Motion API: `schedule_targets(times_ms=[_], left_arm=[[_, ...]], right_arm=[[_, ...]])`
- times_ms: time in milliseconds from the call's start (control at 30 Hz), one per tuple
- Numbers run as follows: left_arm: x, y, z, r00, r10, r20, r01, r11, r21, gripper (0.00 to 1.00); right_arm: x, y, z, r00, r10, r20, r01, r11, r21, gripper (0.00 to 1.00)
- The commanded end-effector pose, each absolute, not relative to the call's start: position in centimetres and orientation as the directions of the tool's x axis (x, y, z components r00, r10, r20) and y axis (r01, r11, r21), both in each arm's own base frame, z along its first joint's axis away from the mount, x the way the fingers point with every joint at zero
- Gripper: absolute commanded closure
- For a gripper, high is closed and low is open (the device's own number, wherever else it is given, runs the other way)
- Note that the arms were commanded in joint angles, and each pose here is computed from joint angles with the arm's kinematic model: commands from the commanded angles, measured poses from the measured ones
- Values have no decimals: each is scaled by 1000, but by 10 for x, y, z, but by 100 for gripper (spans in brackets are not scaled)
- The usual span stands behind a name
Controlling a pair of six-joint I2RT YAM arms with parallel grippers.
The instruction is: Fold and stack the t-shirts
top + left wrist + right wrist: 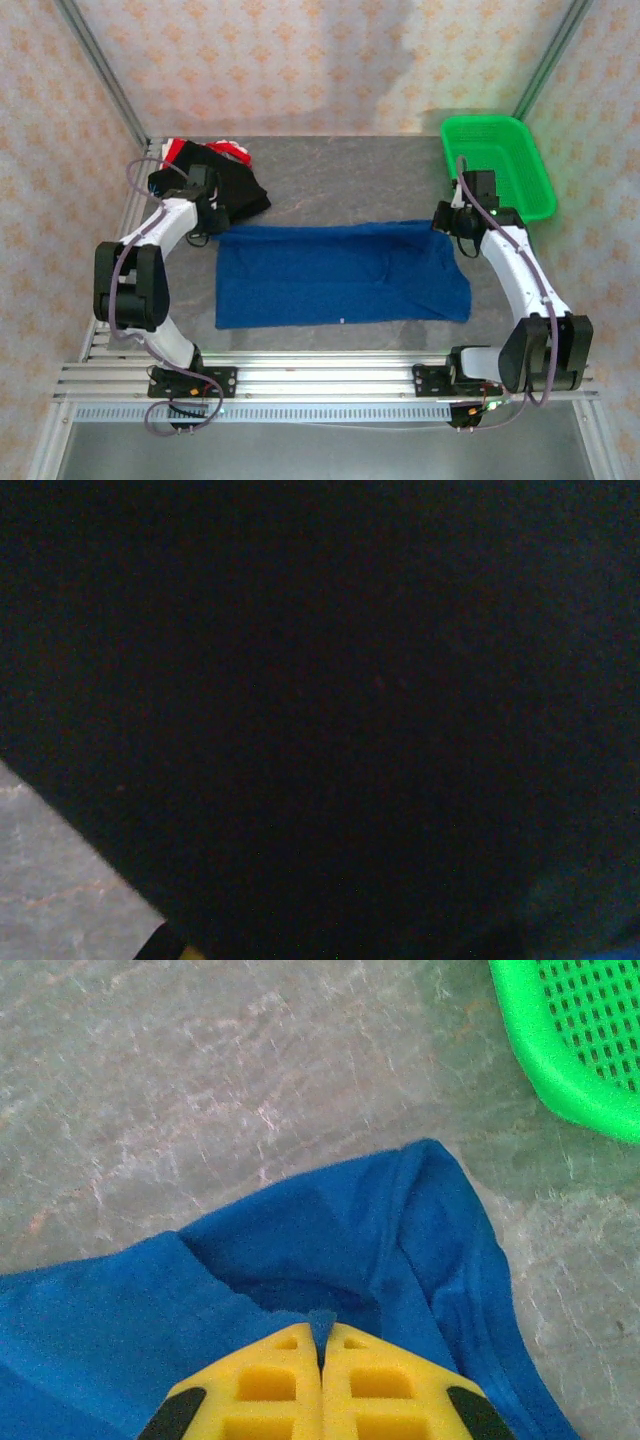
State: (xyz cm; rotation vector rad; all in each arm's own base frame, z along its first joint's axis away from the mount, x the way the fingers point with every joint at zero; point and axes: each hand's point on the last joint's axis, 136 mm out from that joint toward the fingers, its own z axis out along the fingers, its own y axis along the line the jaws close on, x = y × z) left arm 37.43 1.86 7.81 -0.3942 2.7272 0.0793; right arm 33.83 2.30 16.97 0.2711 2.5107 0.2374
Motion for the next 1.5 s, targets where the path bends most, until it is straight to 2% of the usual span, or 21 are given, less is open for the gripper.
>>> schedule_targets(times_ms=[0,567,633,767,833,967,1000,1033,1100,1200,1333,1467], left_arm=[[352,30,78,-891,-269,-366,-313,948,66,100],[302,28,47,-906,-301,-298,-363,914,182,100],[300,29,43,-907,-306,-289,-368,910,193,98],[298,32,42,-903,-319,-288,-384,900,207,88],[301,30,43,-898,-324,-297,-389,901,192,71],[306,29,52,-883,-336,-327,-404,899,168,48],[307,28,56,-878,-339,-338,-407,900,153,43],[310,27,62,-870,-345,-353,-413,900,137,41],[316,25,75,-850,-356,-389,-424,900,104,38],[325,20,101,-814,-372,-446,-434,900,42,33],[343,15,141,-761,-406,-506,-442,896,-53,26],[368,3,165,-757,-428,-493,-424,897,-128,26]], right_arm=[[322,11,163,-808,265,-526,196,963,185,100],[263,3,103,-839,409,-359,372,913,170,100],[261,3,100,-837,419,-351,384,908,169,100],[254,2,93,-838,450,-307,422,893,157,100],[249,3,90,-830,480,-284,451,877,164,94],[238,5,74,-805,553,-215,529,833,163,84],[235,6,71,-797,570,-200,544,821,170,74],[232,5,69,-781,593,-194,569,805,168,64],[234,7,68,-765,615,-192,586,788,186,52],[248,7,94,-741,612,-276,559,790,253,39],[275,26,131,-751,549,-366,411,823,392,27],[299,59,145,-818,470,-333,260,817,514,25]])
